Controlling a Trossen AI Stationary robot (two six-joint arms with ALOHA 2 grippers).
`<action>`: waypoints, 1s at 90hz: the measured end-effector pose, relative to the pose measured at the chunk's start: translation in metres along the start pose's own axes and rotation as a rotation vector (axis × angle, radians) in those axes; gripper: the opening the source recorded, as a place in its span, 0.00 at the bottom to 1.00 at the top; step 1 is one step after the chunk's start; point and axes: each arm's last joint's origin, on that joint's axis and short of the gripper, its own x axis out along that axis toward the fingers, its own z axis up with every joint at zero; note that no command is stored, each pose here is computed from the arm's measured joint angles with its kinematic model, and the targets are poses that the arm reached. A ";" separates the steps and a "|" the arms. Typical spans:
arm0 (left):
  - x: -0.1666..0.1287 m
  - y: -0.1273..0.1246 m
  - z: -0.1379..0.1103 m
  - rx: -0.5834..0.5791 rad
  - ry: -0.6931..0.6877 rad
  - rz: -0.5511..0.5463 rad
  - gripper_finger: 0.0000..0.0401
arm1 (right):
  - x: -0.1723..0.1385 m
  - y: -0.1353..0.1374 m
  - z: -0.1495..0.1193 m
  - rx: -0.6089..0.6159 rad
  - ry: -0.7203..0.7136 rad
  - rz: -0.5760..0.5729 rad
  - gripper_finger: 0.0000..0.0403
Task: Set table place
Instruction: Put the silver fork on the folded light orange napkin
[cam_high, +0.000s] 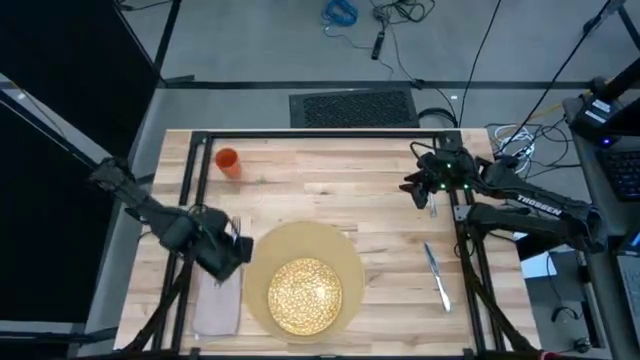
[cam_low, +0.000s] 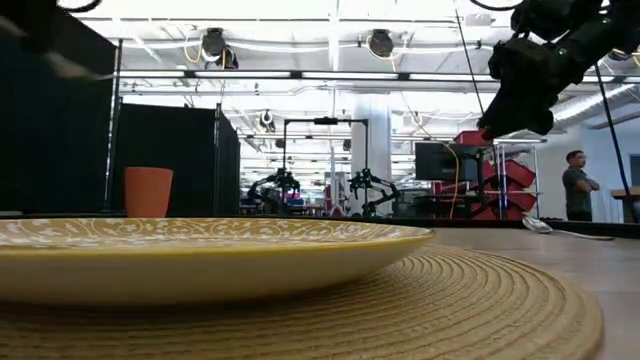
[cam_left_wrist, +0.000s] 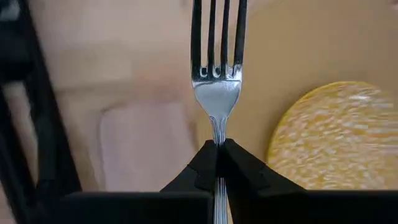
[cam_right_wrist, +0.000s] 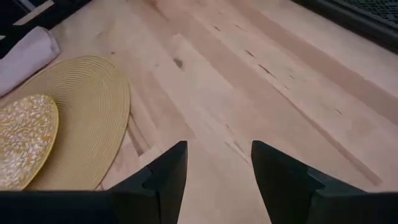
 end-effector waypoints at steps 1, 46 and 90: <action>0.001 0.001 -0.002 -0.004 0.002 0.000 0.00 | 0.000 0.000 0.000 0.000 0.001 0.001 0.41; 0.034 0.004 -0.054 0.099 0.028 0.148 0.00 | 0.000 0.000 -0.001 0.024 0.013 0.000 0.41; 0.072 0.006 -0.078 0.147 -0.058 0.256 0.00 | 0.002 0.022 -0.010 0.102 0.051 0.016 0.41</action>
